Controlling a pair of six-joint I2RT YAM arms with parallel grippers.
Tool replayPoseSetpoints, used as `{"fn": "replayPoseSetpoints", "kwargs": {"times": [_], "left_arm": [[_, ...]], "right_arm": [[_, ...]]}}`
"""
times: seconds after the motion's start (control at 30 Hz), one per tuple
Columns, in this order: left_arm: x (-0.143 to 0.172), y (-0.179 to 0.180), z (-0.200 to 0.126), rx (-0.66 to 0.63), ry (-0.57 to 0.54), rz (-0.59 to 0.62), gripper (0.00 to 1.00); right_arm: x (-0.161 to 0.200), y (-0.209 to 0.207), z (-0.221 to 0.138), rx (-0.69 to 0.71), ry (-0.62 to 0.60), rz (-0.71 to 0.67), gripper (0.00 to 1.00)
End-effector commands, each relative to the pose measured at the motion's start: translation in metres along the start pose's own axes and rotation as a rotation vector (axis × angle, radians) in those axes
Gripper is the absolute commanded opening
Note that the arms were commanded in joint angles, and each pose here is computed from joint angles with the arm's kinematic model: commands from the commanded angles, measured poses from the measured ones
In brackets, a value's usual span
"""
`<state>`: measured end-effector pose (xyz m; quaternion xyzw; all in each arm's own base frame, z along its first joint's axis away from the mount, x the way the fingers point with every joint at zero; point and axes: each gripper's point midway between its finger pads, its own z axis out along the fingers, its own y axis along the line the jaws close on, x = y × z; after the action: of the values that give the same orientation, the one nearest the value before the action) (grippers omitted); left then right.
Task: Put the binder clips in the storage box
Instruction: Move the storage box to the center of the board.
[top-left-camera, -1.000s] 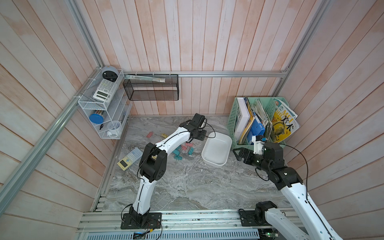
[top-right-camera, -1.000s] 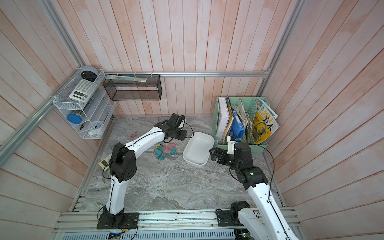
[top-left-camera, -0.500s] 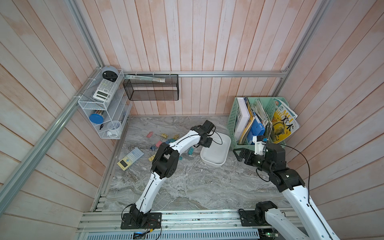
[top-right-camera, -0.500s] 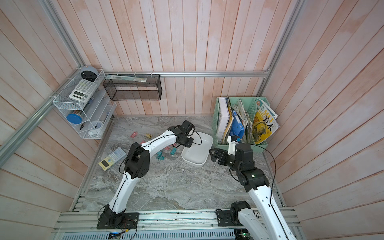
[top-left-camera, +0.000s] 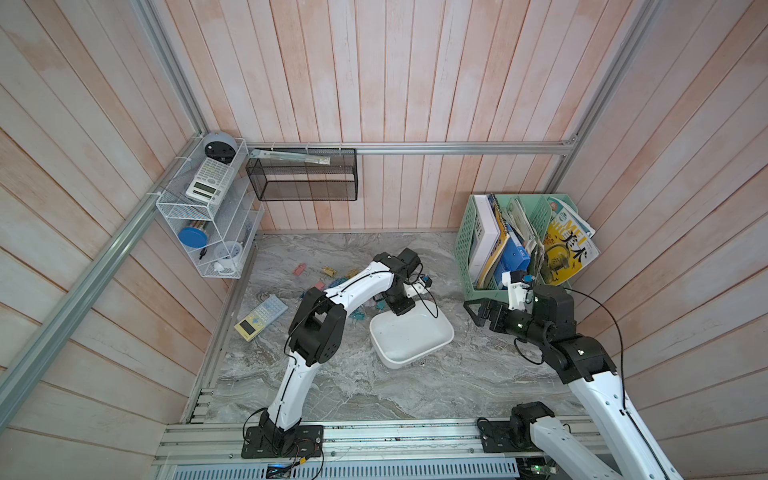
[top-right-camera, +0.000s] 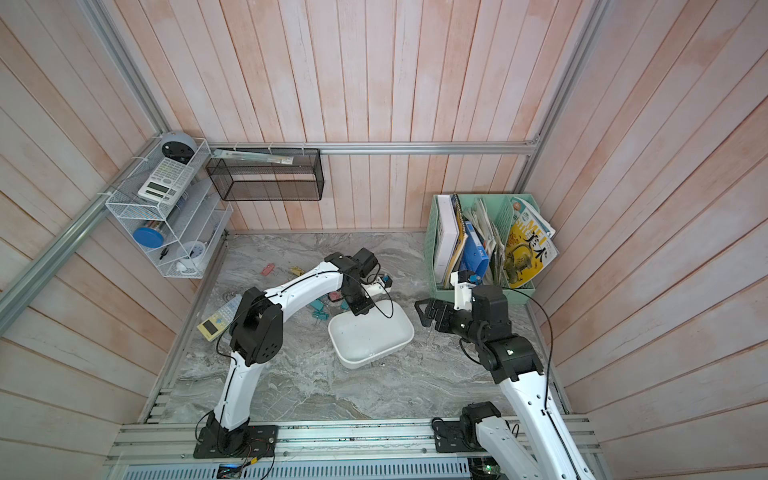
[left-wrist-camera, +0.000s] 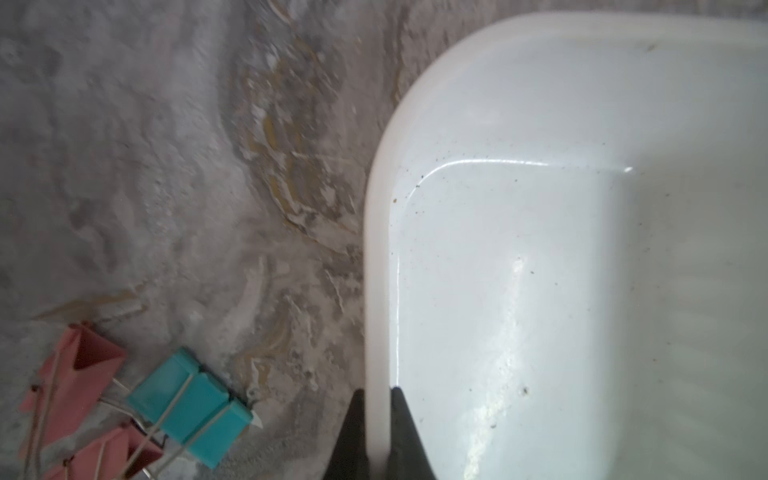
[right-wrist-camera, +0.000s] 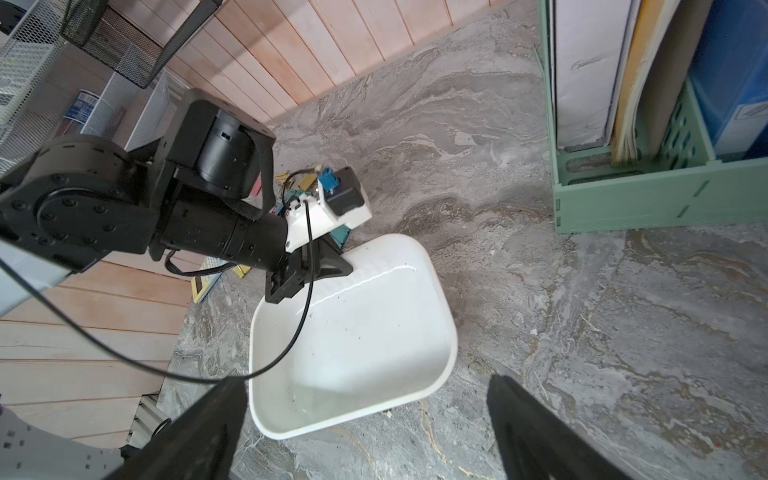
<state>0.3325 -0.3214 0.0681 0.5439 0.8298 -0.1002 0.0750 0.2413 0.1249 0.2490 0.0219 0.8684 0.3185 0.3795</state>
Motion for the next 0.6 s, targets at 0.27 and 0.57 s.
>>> {"fn": "replayPoseSetpoints", "kwargs": {"times": [0.27,0.57], "left_arm": [[-0.003,-0.033,-0.009,-0.057,-0.222,0.196,0.01],[-0.013,-0.028,-0.027,-0.156,-0.371,0.200,0.25]], "right_arm": [[0.011,0.032,0.015,-0.020,0.062,-0.087,0.97],[0.014,0.052,0.026,-0.038,0.076,-0.122,0.98]]}}
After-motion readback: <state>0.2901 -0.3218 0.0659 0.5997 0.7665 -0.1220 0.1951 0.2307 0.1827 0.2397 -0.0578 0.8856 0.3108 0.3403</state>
